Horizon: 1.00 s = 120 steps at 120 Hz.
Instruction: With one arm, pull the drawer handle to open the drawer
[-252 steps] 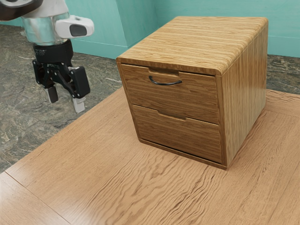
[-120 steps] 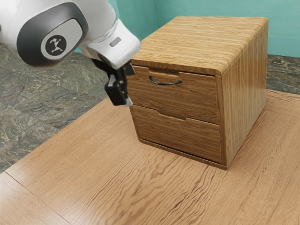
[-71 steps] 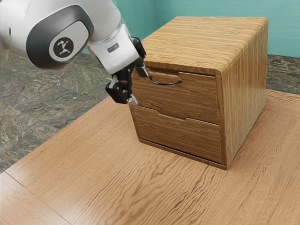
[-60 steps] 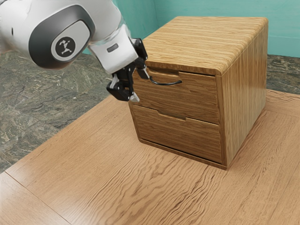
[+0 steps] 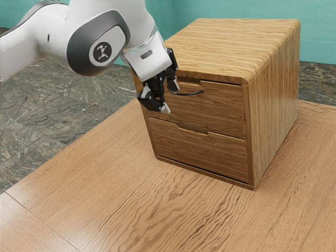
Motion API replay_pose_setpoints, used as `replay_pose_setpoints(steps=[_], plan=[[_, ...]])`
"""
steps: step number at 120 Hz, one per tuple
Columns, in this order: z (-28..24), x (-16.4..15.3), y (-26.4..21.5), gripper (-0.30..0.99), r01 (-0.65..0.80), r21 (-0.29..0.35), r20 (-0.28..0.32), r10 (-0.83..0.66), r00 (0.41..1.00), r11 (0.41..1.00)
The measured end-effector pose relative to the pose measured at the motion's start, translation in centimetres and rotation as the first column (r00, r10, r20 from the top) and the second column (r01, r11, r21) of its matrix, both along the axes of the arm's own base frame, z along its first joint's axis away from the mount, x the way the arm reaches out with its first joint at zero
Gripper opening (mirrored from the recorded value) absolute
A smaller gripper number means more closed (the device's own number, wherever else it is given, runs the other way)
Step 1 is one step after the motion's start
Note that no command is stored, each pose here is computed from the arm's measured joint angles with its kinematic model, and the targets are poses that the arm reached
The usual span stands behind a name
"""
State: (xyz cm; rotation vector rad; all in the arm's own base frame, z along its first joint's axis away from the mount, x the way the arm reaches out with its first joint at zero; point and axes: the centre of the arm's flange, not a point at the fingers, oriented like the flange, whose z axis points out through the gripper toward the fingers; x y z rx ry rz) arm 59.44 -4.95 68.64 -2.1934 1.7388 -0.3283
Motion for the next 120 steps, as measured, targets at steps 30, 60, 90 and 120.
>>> replay_pose_setpoints(steps=[30,60,90,120], plan=[[0.2,0.6,-0.1,0.41,-0.010,0.055,0.054,0.007,0.999,0.998],[0.2,0.9,-0.6,0.36,-0.012,0.055,0.083,0.007,0.997,0.998],[0.2,1.0,-0.5,0.34,-0.020,0.050,0.090,0.015,0.996,0.999],[-1.3,1.4,-0.7,0.34,-0.024,0.047,0.057,0.021,0.998,0.999]])
